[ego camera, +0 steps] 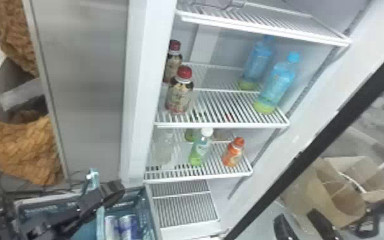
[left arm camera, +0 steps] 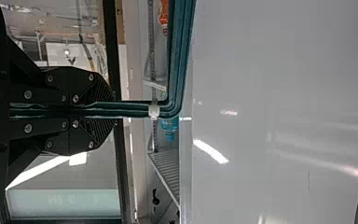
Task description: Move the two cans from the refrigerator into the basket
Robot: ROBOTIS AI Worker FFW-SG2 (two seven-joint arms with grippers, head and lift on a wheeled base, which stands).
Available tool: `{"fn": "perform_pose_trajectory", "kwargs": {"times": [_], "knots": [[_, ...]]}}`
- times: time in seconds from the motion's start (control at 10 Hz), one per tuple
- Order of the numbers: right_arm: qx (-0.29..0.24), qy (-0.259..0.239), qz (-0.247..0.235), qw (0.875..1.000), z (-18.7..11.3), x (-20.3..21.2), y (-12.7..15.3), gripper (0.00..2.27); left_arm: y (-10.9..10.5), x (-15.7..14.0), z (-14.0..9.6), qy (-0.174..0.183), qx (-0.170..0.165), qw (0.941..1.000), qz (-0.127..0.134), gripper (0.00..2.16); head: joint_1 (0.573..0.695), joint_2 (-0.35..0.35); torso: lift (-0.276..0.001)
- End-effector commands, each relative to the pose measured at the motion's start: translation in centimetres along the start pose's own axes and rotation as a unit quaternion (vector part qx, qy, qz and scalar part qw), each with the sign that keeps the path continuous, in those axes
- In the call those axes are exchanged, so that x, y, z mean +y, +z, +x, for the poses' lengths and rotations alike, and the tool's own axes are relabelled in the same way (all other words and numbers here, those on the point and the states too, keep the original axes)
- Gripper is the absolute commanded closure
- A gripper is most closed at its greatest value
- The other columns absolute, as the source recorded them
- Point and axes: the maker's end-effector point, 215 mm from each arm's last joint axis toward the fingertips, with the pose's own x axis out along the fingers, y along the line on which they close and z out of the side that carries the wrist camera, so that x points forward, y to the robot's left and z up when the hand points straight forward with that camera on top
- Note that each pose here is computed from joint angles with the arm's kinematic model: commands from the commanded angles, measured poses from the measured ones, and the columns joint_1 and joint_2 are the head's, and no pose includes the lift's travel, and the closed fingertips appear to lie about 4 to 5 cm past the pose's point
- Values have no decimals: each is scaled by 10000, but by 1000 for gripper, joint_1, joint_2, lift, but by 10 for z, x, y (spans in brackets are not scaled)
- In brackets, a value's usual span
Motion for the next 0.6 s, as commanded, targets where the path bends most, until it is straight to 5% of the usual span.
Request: {"fn": "perform_pose_trajectory", "kwargs": {"times": [0.0, 0.5], "knots": [[18, -34, -40, 10000, -9, 1, 2, 144, 1, 1, -1, 23, -9, 10000, 22, 1191, 695, -350, -31], [23, 45, -53, 10000, -9, 4, 5, 144, 1, 2, -2, 63, 6, 10000, 46, 1191, 695, -350, -31]]}}
